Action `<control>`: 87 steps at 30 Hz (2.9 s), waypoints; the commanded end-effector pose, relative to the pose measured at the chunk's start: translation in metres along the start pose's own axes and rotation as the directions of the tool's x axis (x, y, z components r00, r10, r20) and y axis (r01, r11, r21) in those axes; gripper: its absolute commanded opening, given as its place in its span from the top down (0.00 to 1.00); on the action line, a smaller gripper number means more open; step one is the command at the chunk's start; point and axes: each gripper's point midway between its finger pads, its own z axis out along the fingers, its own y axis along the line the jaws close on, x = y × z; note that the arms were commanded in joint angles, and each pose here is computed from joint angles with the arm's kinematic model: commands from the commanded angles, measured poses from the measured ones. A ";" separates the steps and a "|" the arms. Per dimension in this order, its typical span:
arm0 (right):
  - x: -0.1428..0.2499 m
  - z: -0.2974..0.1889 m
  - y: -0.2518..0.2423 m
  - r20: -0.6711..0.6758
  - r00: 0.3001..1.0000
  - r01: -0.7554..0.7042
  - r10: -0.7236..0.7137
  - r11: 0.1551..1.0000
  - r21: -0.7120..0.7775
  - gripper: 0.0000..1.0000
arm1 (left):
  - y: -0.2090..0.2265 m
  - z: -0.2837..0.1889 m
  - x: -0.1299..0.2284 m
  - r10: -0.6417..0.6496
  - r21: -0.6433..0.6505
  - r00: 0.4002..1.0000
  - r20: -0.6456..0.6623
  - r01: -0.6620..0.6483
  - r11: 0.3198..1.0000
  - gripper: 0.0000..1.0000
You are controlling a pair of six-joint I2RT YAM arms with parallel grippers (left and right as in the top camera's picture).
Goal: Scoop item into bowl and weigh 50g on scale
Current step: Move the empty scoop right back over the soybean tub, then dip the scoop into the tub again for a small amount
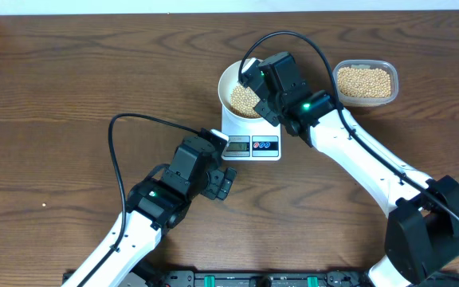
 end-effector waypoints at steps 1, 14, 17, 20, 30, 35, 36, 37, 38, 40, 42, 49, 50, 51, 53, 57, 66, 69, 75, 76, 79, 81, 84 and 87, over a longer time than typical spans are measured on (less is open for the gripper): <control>-0.011 -0.013 -0.008 0.040 0.999 -0.029 0.028 0.999 0.018 0.99 | 0.000 -0.002 -0.008 -0.002 -0.003 1.000 0.017 0.002 1.000 0.09; -0.027 -0.086 -0.075 0.267 0.900 -0.298 0.346 0.933 -0.204 0.99 | 0.000 -0.002 -0.008 -0.003 -0.003 1.000 0.017 0.003 1.000 0.09; -0.011 -0.106 -0.111 0.283 0.844 -0.410 0.456 0.888 -0.209 0.99 | 0.000 -0.002 -0.008 -0.003 -0.003 1.000 0.017 0.003 1.000 0.09; 0.015 -0.118 -0.142 0.272 0.798 -0.501 0.538 0.843 -0.196 0.99 | 0.000 -0.002 -0.008 -0.003 -0.003 1.000 0.017 0.003 1.000 0.09; 0.117 -0.121 -0.191 0.109 0.704 -0.701 0.702 0.711 -0.056 0.99 | 0.000 -0.002 -0.008 -0.002 -0.003 1.000 0.017 0.002 1.000 0.09; 0.136 -0.114 -0.196 0.069 0.680 -0.730 0.730 0.683 -0.026 0.99 | 0.000 -0.002 -0.008 -0.002 -0.003 1.000 0.017 0.002 1.000 0.09; 0.138 -0.111 -0.195 0.061 0.679 -0.732 0.732 0.681 -0.028 0.99 | 0.000 -0.002 -0.008 -0.002 -0.003 1.000 0.017 0.002 1.000 0.09; 0.139 -0.108 -0.195 0.055 0.678 -0.733 0.733 0.680 -0.029 0.99 | 0.000 -0.002 -0.008 -0.003 -0.003 1.000 0.017 0.003 1.000 0.09; 0.141 -0.105 -0.194 0.046 0.676 -0.735 0.735 0.678 -0.031 0.99 | 0.000 -0.002 -0.008 -0.003 -0.003 1.000 0.017 0.003 1.000 0.09; 0.145 -0.097 -0.193 0.026 0.671 -0.740 0.741 0.672 -0.034 0.99 | 0.000 -0.002 -0.008 -0.003 -0.002 1.000 0.017 0.003 1.000 0.09; 0.150 -0.089 -0.190 0.000 0.665 -0.747 0.747 0.664 -0.038 0.99 | 0.000 -0.002 -0.008 -0.002 -0.003 1.000 0.017 0.002 1.000 0.09; 0.162 -0.067 -0.184 -0.059 0.649 -0.761 0.758 0.648 -0.046 0.99 | 0.000 -0.002 -0.008 -0.002 -0.003 1.000 0.017 0.002 1.000 0.09; 0.164 -0.063 -0.183 -0.069 0.646 -0.763 0.760 0.644 -0.047 0.99 | 0.000 -0.002 -0.008 -0.003 -0.003 1.000 0.017 0.003 1.000 0.09; 0.166 -0.061 -0.182 -0.078 0.643 -0.766 0.762 0.641 -0.050 0.99 | 0.000 -0.002 -0.008 -0.002 -0.003 1.000 0.017 0.002 1.000 0.09; 0.169 -0.055 -0.180 -0.093 0.639 -0.769 0.764 0.637 -0.053 0.99 | 0.000 -0.002 -0.008 -0.003 -0.003 1.000 0.017 0.003 1.000 0.09; 0.175 -0.044 -0.178 -0.117 0.634 -0.772 0.764 0.633 -0.052 0.99 | 0.000 -0.002 -0.008 -0.002 -0.003 1.000 0.017 0.002 1.000 0.09; 0.195 -0.036 -0.183 -0.176 0.658 -0.718 0.732 0.681 0.146 0.99 | 0.000 -0.002 -0.008 -0.003 -0.003 1.000 0.017 0.003 1.000 0.09; 0.197 -0.035 -0.184 -0.193 0.673 -0.681 0.714 0.700 0.214 0.99 | 0.000 -0.002 -0.008 -0.002 -0.003 1.000 0.017 0.002 1.000 0.09; 0.199 -0.028 -0.184 -0.226 0.710 -0.603 0.667 0.742 0.293 0.99 | 0.000 -0.002 -0.008 -0.003 -0.003 1.000 0.017 0.003 1.000 0.09; 0.200 -0.026 -0.184 -0.232 0.715 -0.591 0.659 0.748 0.303 0.99 | 0.000 -0.002 -0.008 -0.003 -0.003 1.000 0.017 0.003 1.000 0.09; 0.205 -0.020 -0.184 -0.260 0.719 -0.552 0.644 0.758 0.347 0.99 | 0.000 -0.002 -0.008 -0.002 -0.003 1.000 0.017 0.002 1.000 0.09; 0.209 -0.016 -0.182 -0.283 0.719 -0.528 0.635 0.763 0.372 0.99 | 0.000 -0.002 -0.008 -0.003 -0.002 1.000 0.017 0.003 1.000 0.09; 0.207 -0.008 -0.174 -0.296 0.721 -0.532 0.626 0.774 0.342 0.99 | 0.000 -0.002 -0.008 -0.002 -0.003 1.000 0.017 0.002 1.000 0.09; 0.199 -0.002 -0.165 -0.286 0.721 -0.565 0.632 0.774 0.287 0.99 | 0.000 -0.002 -0.008 -0.002 -0.003 1.000 0.017 0.002 1.000 0.09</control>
